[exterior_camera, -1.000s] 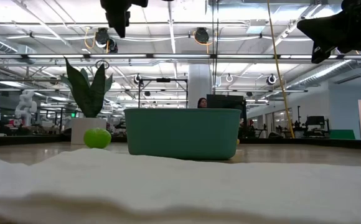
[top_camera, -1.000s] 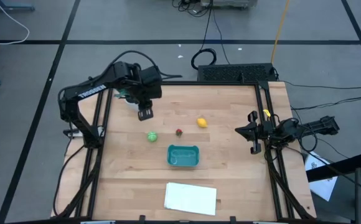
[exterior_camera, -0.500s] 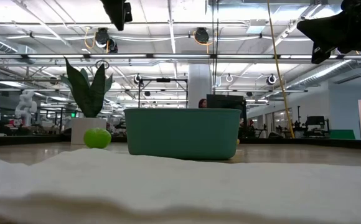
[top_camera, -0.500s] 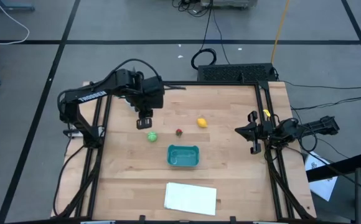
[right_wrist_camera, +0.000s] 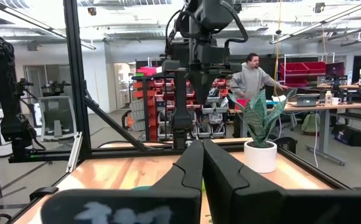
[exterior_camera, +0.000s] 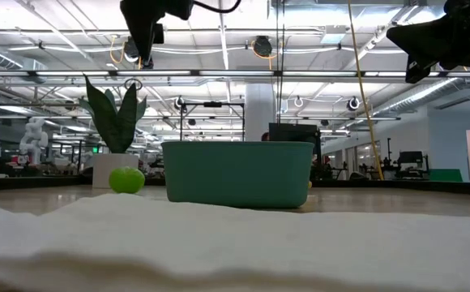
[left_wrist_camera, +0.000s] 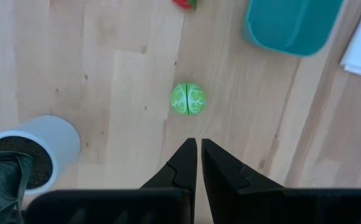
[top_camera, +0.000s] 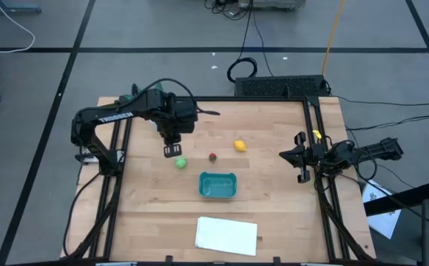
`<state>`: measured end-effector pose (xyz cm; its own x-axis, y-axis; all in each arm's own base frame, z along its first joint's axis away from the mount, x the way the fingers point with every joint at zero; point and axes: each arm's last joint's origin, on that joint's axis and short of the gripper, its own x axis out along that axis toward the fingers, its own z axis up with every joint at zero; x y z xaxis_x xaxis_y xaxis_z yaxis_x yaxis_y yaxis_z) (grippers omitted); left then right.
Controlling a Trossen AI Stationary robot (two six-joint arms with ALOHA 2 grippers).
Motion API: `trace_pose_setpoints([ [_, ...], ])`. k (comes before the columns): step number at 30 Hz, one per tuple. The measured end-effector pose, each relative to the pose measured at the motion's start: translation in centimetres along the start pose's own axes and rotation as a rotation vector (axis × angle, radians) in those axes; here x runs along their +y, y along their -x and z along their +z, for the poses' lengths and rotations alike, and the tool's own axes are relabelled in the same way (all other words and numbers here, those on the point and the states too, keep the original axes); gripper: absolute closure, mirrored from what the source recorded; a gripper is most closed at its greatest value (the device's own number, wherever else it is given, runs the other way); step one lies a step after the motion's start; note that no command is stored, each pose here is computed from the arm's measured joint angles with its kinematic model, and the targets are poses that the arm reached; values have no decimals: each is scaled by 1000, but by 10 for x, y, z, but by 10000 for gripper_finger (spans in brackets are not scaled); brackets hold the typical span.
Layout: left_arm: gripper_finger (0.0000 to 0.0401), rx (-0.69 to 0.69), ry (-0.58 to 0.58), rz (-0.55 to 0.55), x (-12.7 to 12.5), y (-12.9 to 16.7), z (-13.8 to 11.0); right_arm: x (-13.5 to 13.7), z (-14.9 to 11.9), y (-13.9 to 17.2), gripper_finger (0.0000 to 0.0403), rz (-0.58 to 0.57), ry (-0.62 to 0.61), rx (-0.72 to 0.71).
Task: Pick and placing Produce into tupperware
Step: Put the cabbage into the blue bin
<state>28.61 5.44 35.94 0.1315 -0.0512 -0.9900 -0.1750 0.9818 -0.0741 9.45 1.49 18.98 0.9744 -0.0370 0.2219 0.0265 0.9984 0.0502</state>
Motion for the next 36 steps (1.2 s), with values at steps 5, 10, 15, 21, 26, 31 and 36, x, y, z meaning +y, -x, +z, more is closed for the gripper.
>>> trace_pose_setpoints([
  [5,375,7,-14,7,0,-2,0,0,0,0,403,0,0,0],
  [10,375,8,-34,7,0,-2,0,0,0,0,403,0,0,0],
  [15,375,7,-50,7,0,-2,0,0,0,0,403,0,0,0],
  [21,336,8,-65,-7,-3,-2,0,0,0,0,403,0,-7,0],
  [26,241,9,-75,-13,-9,-2,0,0,0,0,403,0,-7,0],
  [31,135,10,-45,-14,-11,-3,0,0,0,0,403,0,-7,0],
  [36,69,10,-26,-6,-10,-3,0,0,0,0,403,0,-8,0],
])
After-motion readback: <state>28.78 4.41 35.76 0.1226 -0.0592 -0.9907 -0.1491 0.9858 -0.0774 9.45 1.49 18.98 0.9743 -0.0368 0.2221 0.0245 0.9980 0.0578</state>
